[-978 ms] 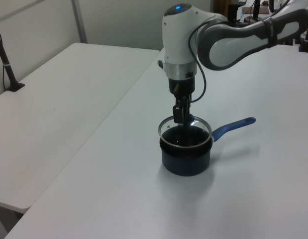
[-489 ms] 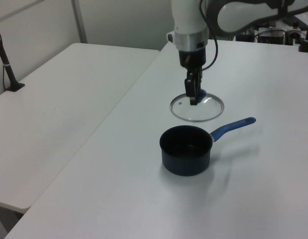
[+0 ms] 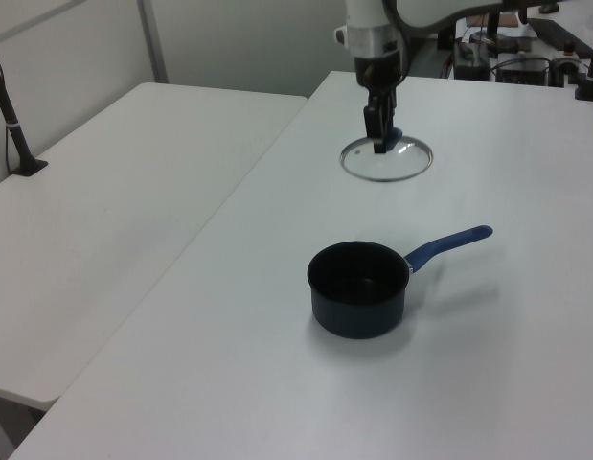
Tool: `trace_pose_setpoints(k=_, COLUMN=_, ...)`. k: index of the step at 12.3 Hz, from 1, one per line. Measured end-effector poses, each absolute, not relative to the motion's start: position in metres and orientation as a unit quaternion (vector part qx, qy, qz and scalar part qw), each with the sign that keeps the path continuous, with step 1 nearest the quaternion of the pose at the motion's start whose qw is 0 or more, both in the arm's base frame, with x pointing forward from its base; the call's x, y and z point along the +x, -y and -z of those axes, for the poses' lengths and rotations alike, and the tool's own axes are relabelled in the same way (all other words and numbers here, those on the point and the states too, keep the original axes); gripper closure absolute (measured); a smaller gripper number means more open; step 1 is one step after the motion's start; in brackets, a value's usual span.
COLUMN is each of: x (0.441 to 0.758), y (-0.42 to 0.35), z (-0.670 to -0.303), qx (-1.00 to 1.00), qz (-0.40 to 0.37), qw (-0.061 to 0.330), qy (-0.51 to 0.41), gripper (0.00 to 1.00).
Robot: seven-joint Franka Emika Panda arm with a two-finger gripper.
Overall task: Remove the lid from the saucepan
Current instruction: 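Carry the lid away from the saucepan and lower it onto the table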
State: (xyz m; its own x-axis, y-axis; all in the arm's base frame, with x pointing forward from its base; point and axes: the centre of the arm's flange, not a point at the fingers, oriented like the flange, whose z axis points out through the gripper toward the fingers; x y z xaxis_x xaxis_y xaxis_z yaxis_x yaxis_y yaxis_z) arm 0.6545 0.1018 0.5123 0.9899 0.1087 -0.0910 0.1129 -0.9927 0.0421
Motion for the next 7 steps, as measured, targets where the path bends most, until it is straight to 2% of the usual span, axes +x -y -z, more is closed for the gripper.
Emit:
trace_pose_setpoints(k=4, x=0.662, y=-0.005, z=-0.506, qx=0.997, qz=0.053, qw=0.017, qy=-0.045, gripper=0.33)
trace_pose_setpoints(k=7, x=0.667, y=0.022, z=-0.461, qx=0.998, qz=0.037, qw=0.022, qy=-0.037, gripper=0.33)
